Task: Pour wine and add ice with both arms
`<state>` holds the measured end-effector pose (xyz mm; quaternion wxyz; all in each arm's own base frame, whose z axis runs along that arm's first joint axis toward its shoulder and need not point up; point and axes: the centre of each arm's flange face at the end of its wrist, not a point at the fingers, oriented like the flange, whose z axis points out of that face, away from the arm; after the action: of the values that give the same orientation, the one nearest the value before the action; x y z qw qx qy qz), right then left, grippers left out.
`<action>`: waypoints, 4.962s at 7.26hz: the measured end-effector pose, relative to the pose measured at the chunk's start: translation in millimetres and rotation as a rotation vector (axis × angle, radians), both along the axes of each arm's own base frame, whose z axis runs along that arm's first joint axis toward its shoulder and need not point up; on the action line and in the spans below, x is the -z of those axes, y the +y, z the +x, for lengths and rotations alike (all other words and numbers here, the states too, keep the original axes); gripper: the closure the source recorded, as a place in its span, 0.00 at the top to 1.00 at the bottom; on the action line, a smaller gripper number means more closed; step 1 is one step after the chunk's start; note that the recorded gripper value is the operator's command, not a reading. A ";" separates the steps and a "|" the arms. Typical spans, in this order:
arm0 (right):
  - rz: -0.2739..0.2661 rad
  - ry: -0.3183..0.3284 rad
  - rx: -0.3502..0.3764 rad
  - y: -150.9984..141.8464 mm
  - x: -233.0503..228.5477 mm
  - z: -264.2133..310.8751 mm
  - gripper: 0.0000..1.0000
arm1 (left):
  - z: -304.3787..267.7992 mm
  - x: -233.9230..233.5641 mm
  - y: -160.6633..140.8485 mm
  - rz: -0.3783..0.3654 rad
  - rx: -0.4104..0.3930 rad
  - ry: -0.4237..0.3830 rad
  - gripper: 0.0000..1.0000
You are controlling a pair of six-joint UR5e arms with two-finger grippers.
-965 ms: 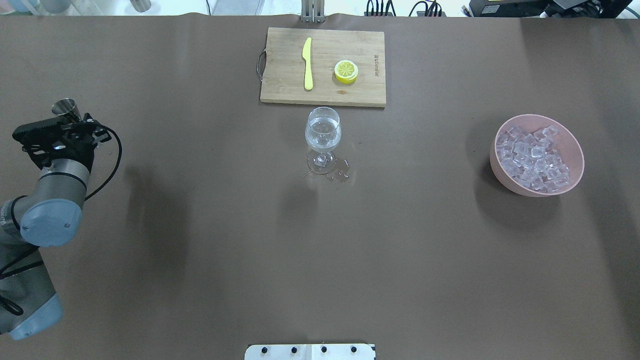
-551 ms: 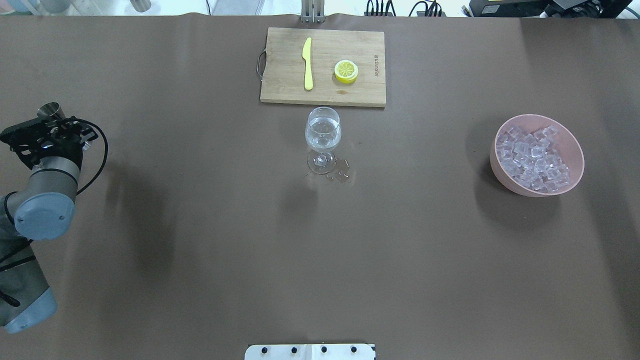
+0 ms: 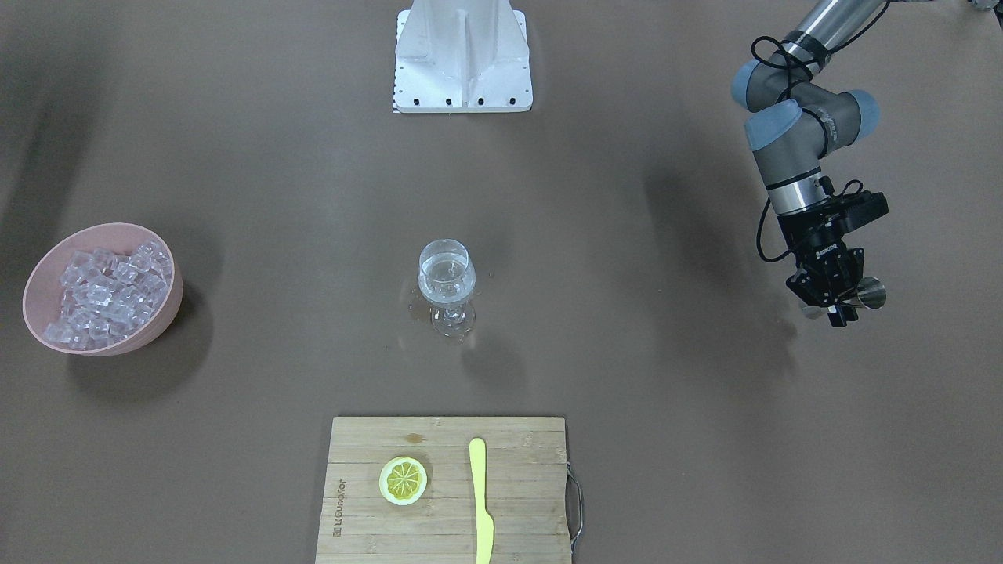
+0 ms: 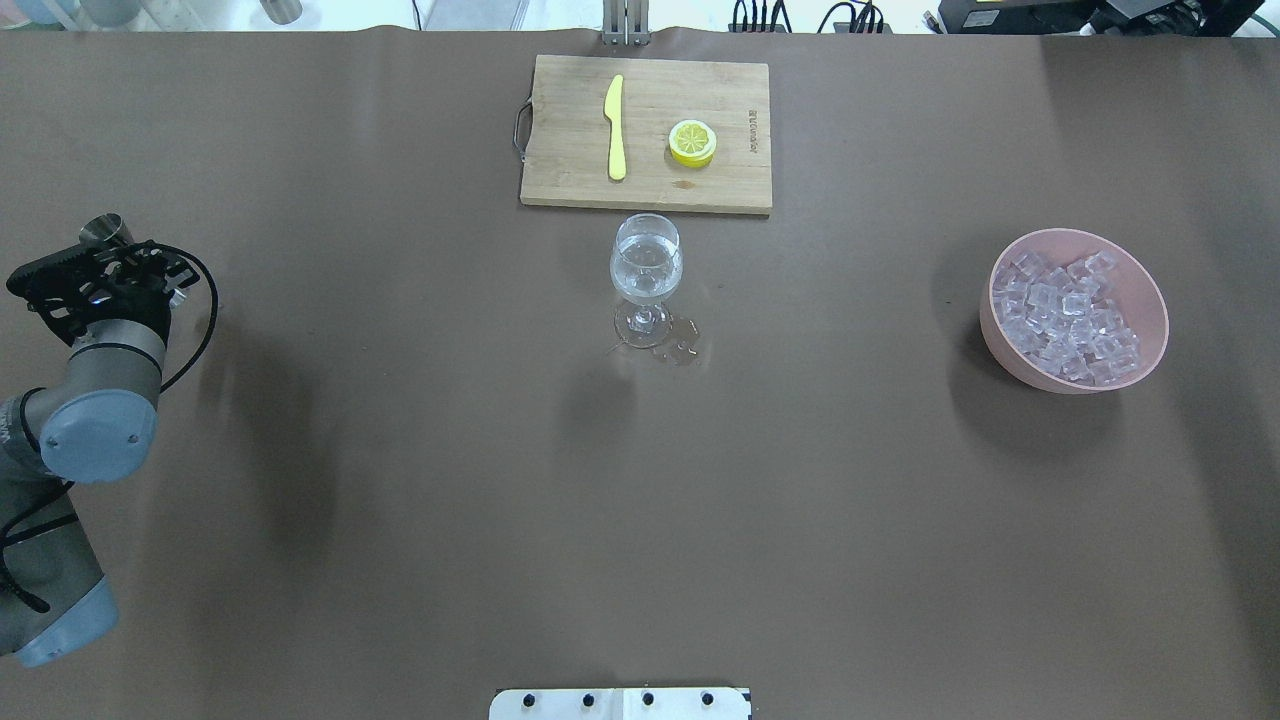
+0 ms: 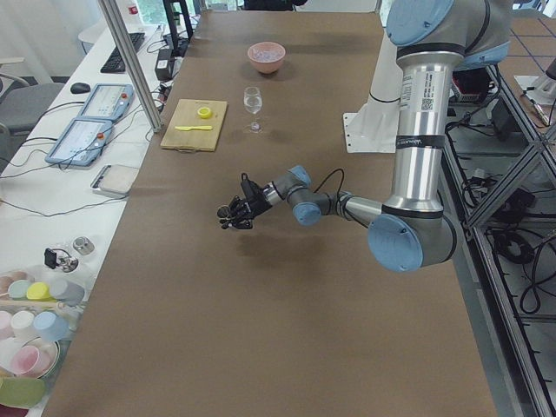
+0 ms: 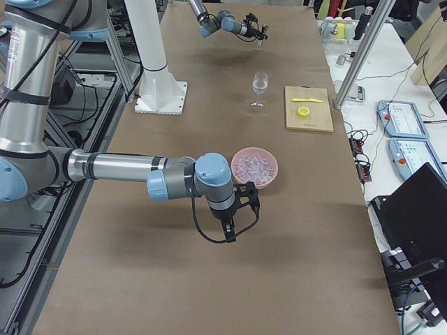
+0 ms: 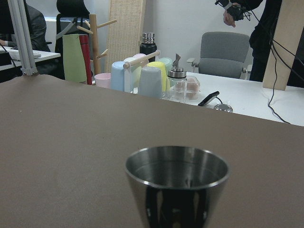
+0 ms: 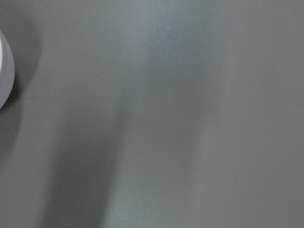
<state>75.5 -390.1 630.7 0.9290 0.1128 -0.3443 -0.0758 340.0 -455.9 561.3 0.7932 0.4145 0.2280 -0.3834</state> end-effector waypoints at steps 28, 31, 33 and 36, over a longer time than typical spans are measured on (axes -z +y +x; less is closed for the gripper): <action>0.002 -0.207 -0.102 -3.4 52.3 -13.7 1.00 | -415.5 -45.6 5.9 -0.361 -1.362 -0.239 0.98; -0.054 -0.215 -0.167 -22.9 95.0 -51.6 1.00 | -433.4 -82.6 25.2 -0.316 -1.344 -0.073 0.98; -0.088 -0.140 -0.221 -38.3 122.0 -105.9 1.00 | -433.8 -84.9 27.5 -0.300 -1.341 -0.049 0.98; -0.101 -0.062 -0.287 -63.0 152.8 -206.8 0.98 | -434.0 -82.9 26.4 -0.293 -1.341 -0.051 0.98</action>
<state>-131.3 -453.1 477.9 0.9237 0.1163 -0.3565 0.0788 -94.0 -429.4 644.2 0.9121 0.0812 0.3623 0.1735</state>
